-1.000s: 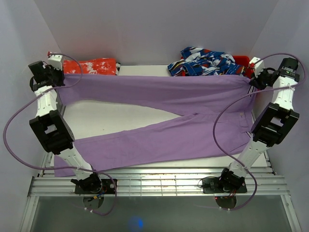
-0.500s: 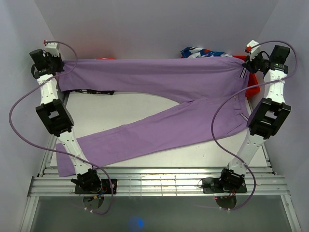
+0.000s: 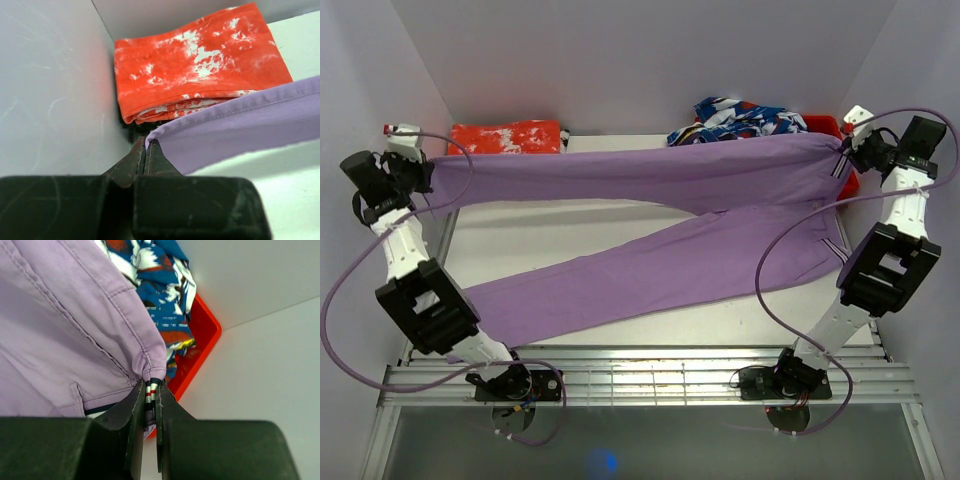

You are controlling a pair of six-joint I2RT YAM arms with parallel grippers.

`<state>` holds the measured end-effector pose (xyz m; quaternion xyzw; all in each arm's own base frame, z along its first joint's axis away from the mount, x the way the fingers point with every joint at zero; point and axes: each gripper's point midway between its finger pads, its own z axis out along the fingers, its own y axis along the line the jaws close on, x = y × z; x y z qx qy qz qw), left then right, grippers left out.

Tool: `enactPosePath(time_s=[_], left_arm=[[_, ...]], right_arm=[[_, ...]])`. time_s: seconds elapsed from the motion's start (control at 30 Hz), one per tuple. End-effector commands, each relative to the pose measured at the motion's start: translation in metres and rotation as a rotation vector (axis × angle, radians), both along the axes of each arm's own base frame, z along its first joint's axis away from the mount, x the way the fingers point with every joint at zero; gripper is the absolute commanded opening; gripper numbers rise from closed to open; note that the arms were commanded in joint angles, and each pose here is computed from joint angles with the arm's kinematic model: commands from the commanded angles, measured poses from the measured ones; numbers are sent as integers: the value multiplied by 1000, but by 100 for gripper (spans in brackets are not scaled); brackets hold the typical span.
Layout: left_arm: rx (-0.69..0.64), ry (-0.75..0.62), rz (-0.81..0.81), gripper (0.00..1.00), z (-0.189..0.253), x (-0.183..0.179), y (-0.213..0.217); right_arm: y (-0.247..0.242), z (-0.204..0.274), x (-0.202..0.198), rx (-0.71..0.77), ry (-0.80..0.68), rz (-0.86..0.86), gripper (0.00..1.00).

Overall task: Fold and stack the trousers
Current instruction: Fold the trousers

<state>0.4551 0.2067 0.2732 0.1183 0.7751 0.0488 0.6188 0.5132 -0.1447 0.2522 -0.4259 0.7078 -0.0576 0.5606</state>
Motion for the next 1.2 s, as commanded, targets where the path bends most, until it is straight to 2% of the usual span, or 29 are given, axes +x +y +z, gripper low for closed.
enactPosePath(time_s=[0.0,0.1,0.13,0.17,0.2,0.23,0.3,0.33,0.5,0.67,0.87,0.93,0.97,1.0,1.03,1.07,1.1,1.13,1.17], left_arm=[[96,-48,-59,0,9,-37,-13],[131,-18,-76,0,-4,-62,-24],[112,28,-78,0,-27,-72,-30],[118,37,-72,0,-33,-79,-31],[122,43,-72,0,-35,-87,-36],[104,73,-86,0,-54,-97,-43],[145,71,-87,0,-58,-109,-48],[131,96,-70,0,-74,-117,-49],[151,146,-74,0,-94,-137,-57],[194,190,-64,0,-106,-153,-59],[254,260,-59,0,-125,-178,-63],[255,305,-73,0,-136,-189,-69],[309,328,-118,0,-139,-193,-71],[283,402,-172,0,-150,-207,-82],[291,445,-219,0,-156,-215,-87],[364,473,-308,2,-160,-221,-91],[307,559,-391,12,-173,-243,-109],[301,595,-430,46,-176,-249,-112],[289,614,-456,58,-176,-254,-116]], right_arm=[[-13,25,-18,-112,-105,22,8],[-14,8,-38,-135,-62,38,8],[-15,1,-45,-144,-44,45,8],[-13,-2,-51,-187,-46,70,8],[-8,-25,-63,-170,13,84,8],[-9,-33,-70,-178,27,88,8],[-4,-51,-87,-197,45,110,8],[-8,-54,-93,-202,46,103,8],[-13,-62,-118,-206,60,107,8],[-21,-92,-157,-255,111,144,8],[-40,-127,-192,-389,120,180,8],[-42,-142,-203,-416,149,190,12],[-43,-145,-206,-451,147,210,13],[-44,-154,-214,-461,173,211,19],[-45,-156,-217,-476,181,215,40],[-46,-158,-220,-486,193,218,53],[-45,-160,-224,-493,202,228,64],[-49,-155,-225,-495,193,219,79],[-50,-150,-225,-491,181,217,84]])
